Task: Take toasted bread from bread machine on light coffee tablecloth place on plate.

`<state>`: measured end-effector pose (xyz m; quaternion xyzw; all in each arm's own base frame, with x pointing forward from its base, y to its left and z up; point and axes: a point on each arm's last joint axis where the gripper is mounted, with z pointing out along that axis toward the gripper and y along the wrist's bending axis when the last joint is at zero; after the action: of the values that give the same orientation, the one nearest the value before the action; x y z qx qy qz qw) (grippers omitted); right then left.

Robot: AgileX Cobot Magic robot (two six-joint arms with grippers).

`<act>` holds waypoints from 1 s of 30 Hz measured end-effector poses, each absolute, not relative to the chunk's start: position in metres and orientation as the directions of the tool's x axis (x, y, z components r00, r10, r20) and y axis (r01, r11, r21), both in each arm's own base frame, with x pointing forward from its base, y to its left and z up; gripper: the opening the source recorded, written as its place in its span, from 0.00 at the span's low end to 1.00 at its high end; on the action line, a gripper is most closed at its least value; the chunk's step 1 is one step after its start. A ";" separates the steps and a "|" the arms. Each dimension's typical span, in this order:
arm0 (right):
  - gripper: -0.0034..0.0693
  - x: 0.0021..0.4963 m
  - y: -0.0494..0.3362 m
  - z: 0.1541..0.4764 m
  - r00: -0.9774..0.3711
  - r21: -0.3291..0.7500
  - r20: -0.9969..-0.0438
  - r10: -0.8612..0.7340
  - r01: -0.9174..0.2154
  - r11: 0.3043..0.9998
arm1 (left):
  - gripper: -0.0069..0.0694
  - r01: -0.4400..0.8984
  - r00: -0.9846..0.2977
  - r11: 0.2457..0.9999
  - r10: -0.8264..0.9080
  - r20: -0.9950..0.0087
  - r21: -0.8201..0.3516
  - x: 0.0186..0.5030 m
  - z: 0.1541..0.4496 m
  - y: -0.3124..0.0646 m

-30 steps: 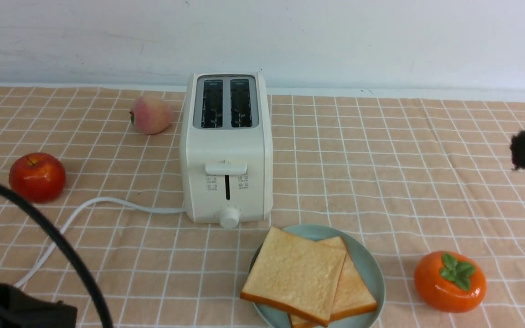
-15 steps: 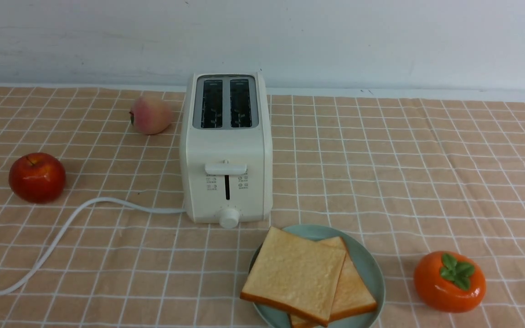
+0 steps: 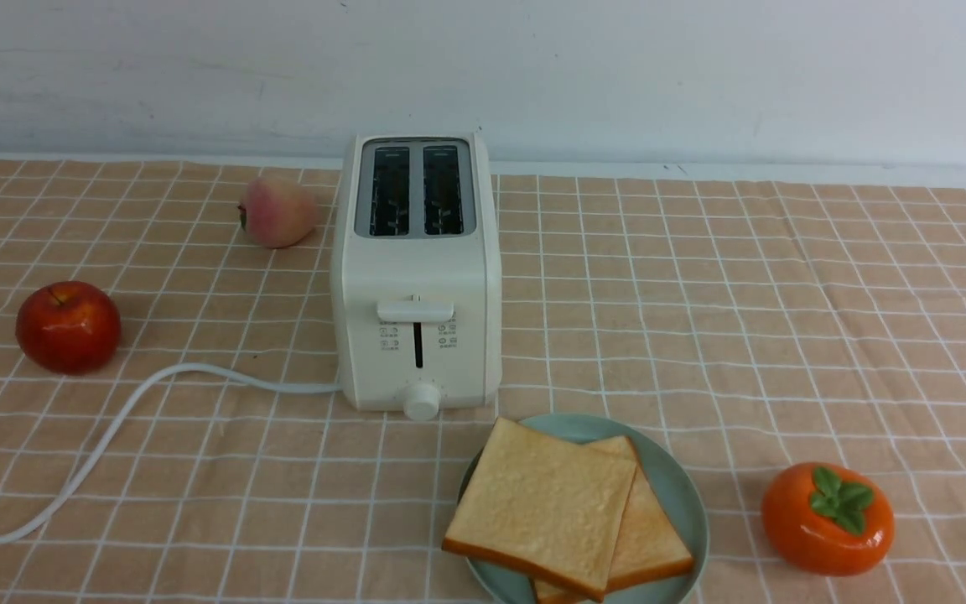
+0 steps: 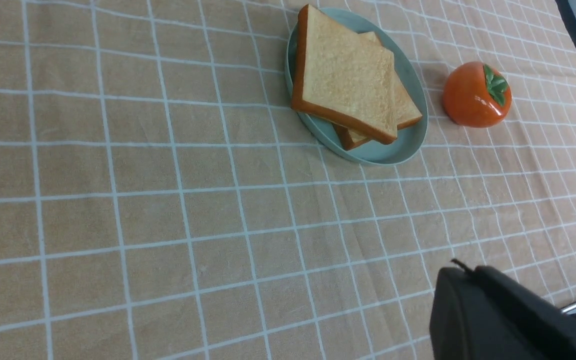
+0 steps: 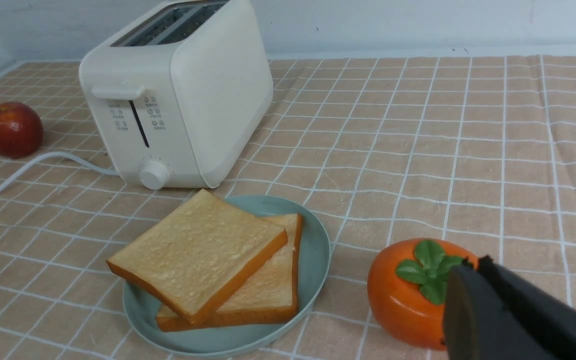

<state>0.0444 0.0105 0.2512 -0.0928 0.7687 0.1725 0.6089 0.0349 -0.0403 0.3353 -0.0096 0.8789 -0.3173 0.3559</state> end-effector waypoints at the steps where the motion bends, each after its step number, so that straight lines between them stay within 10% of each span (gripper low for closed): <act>1: 0.04 0.044 0.010 0.251 -0.241 0.152 -0.968 0.067 -0.353 0.923 | 0.07 0.209 -0.746 0.798 -0.243 -0.620 -0.565 0.035 0.335 -0.040; 10: 0.04 0.044 0.010 0.251 -0.241 0.152 -0.968 0.067 -0.353 0.923 | 0.07 0.282 -0.616 0.831 -0.226 -0.755 -0.480 0.017 0.328 -0.025; 20: 0.05 0.044 0.010 0.251 -0.241 0.152 -0.968 0.067 -0.353 0.923 | 0.07 0.243 -0.114 0.935 -0.235 -0.965 -0.257 0.029 0.272 -0.008; 30: 0.06 0.044 0.010 0.251 -0.241 0.152 -0.968 0.067 -0.353 0.923 | 0.07 0.136 -0.270 0.967 -0.171 -0.948 -0.213 0.053 0.177 -0.010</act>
<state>0.0444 0.0105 0.2512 -0.0928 0.7687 0.1725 0.6089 0.0530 -0.0104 0.1768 -0.0110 0.7866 -0.1270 0.6042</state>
